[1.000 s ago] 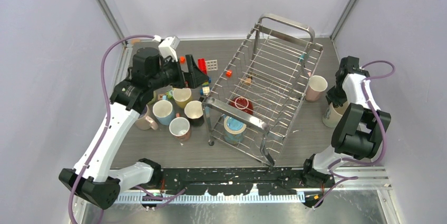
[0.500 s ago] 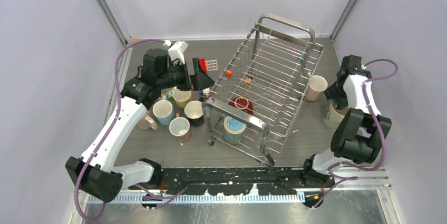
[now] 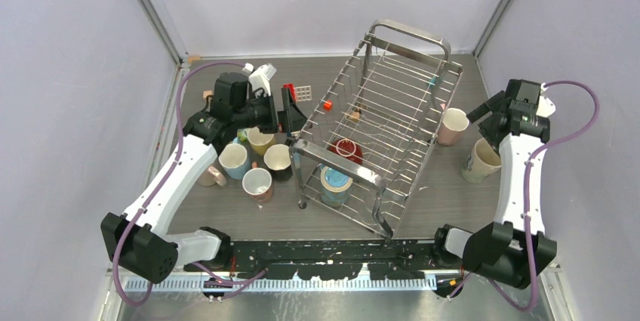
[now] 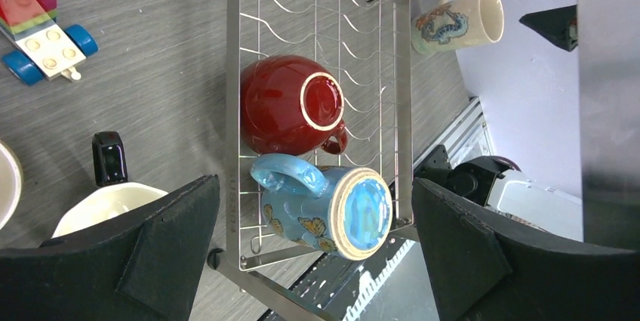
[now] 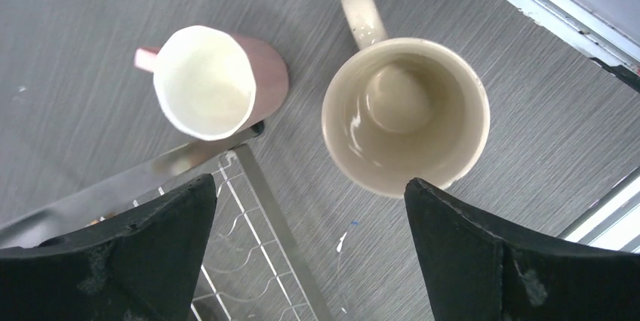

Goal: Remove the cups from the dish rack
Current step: Place the cup at the corner of the board, then move the cup to the dish rack.

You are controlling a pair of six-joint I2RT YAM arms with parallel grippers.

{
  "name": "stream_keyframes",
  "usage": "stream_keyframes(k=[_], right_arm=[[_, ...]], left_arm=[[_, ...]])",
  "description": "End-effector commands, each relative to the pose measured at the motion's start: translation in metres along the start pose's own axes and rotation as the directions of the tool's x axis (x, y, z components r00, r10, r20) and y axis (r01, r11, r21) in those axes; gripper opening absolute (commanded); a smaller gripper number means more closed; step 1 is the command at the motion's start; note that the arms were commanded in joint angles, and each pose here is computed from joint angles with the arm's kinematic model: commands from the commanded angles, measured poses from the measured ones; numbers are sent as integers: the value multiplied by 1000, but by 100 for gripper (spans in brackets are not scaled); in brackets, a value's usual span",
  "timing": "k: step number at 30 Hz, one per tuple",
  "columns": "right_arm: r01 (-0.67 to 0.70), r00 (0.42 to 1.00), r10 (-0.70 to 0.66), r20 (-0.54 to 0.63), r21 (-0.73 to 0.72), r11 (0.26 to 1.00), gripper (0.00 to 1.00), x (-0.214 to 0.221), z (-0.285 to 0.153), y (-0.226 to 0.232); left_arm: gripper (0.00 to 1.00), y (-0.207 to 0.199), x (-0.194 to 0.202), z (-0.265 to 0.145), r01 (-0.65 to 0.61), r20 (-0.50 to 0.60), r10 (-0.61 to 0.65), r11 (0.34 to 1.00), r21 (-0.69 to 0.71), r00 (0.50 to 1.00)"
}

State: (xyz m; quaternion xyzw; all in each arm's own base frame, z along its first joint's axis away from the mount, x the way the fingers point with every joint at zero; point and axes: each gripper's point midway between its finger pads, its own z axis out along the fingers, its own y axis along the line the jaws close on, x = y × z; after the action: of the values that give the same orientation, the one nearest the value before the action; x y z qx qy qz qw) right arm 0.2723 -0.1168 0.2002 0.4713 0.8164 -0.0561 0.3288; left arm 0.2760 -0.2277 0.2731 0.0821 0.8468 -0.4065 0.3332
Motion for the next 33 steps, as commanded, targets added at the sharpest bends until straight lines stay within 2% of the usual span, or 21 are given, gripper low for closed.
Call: stream_keyframes(k=[1, 8, 19, 33], right_arm=[[-9, 999, 14, 39, -125, 992, 100, -5, -34, 12], [2, 998, 13, 63, -244, 970, 100, -2, -63, 23], [3, 992, 46, 118, -381, 925, 100, -9, -117, 33], [10, 989, 62, 133, -479, 878, 100, -10, -159, 39]], left_arm=[[100, -9, 2, 2, -24, 0, 24, 999, 40, 1000], [100, -8, 24, 15, -59, -85, 61, 998, 23, 995], [100, -7, 53, 69, -156, -216, 142, 986, -51, 966], [100, -1, 75, 123, -251, -303, 207, 961, -114, 930]])
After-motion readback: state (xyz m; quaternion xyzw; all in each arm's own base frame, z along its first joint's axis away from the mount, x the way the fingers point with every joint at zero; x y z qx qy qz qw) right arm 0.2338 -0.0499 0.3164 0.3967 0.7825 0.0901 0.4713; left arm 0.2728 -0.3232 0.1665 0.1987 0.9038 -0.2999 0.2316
